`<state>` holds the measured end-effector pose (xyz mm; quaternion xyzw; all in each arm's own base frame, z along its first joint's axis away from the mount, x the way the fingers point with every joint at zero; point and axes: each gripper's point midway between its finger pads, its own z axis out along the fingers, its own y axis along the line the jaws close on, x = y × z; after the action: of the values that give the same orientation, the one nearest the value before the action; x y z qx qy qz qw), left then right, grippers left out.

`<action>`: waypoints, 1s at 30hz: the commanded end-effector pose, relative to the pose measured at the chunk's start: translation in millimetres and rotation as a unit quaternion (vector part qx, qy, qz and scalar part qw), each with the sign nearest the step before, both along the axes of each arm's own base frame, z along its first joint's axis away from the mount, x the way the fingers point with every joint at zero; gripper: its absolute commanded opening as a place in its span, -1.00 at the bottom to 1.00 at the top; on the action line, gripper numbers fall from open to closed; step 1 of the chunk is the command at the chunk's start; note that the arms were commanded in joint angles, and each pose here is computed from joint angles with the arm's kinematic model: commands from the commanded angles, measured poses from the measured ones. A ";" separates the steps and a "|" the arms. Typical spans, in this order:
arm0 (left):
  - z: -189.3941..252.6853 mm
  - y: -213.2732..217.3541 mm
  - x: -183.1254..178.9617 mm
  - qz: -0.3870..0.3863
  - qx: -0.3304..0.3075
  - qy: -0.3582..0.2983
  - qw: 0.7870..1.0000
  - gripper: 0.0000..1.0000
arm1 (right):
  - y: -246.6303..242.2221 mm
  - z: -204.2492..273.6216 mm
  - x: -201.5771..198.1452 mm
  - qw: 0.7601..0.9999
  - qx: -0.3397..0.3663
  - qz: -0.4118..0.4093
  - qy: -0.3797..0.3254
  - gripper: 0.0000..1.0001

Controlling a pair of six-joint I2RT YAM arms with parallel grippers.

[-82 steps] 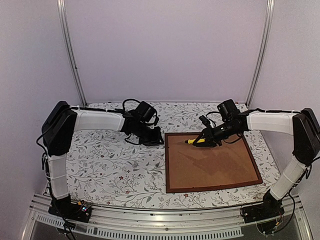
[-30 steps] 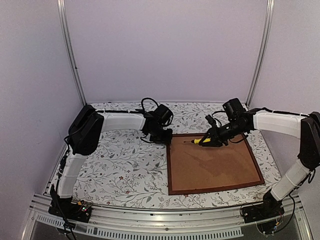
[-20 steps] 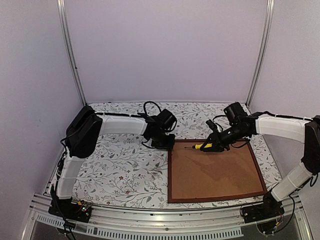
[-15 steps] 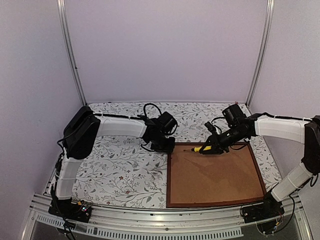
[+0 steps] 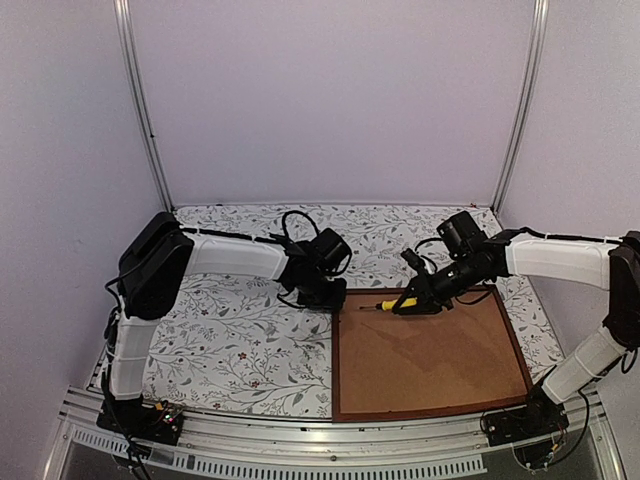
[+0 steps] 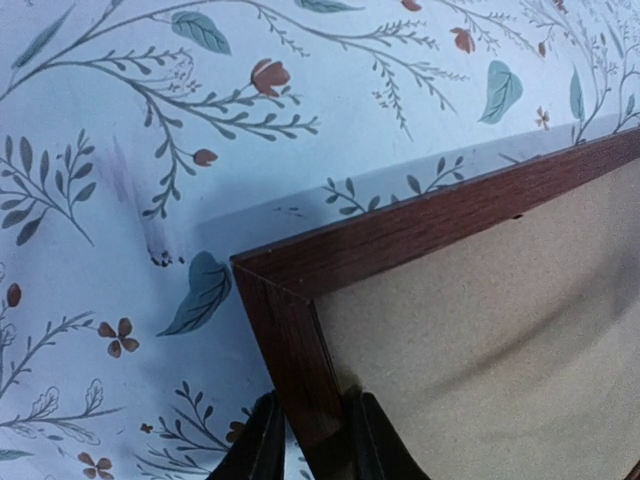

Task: Take the photo out of the frame
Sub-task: Move the photo frame to the center of the board, then hold the photo frame at the center of the board.

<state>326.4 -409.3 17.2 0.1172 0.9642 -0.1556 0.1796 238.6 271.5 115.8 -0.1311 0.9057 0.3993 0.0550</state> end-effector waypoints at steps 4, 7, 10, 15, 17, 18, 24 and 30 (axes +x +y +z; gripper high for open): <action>26.0 -4.1 -14.8 -0.026 -0.012 -0.003 1.000 -0.48 | 10.8 3.4 -5.1 0.999 0.029 0.018 0.013 -1.00; 41.5 -2.8 -11.1 -0.027 -0.024 -0.014 0.999 -0.40 | 11.8 -2.3 -6.0 0.999 0.029 0.022 0.023 -1.00; 53.5 -1.3 -11.0 -0.031 -0.054 -0.008 0.998 -0.38 | 13.3 -9.6 -6.4 0.999 0.028 0.024 0.037 -1.00; 55.5 10.3 -15.5 -0.031 -0.081 0.006 0.996 -0.39 | 20.1 -11.2 -1.9 0.998 0.038 0.028 0.045 -1.00; 52.7 12.0 -19.9 -0.039 -0.094 0.016 0.995 -0.40 | 22.9 -13.1 -0.6 0.997 0.043 0.030 0.052 -1.00; 51.5 11.9 -22.0 -0.044 -0.103 0.021 0.993 -0.41 | 24.1 -14.5 0.1 0.997 0.045 0.030 0.056 -1.00; 40.7 11.0 -33.8 -0.068 -0.133 0.053 0.987 -0.48 | 29.6 -21.2 5.3 0.996 0.046 0.035 0.067 -1.00; 34.0 8.3 -41.6 -0.078 -0.154 0.073 0.982 -0.51 | 33.4 -27.9 12.5 0.996 0.041 0.043 0.066 -1.00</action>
<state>285.6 -393.3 45.5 0.1404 0.9407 -0.2867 0.1147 244.0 294.8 82.3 -0.1201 0.8935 0.4320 -0.0244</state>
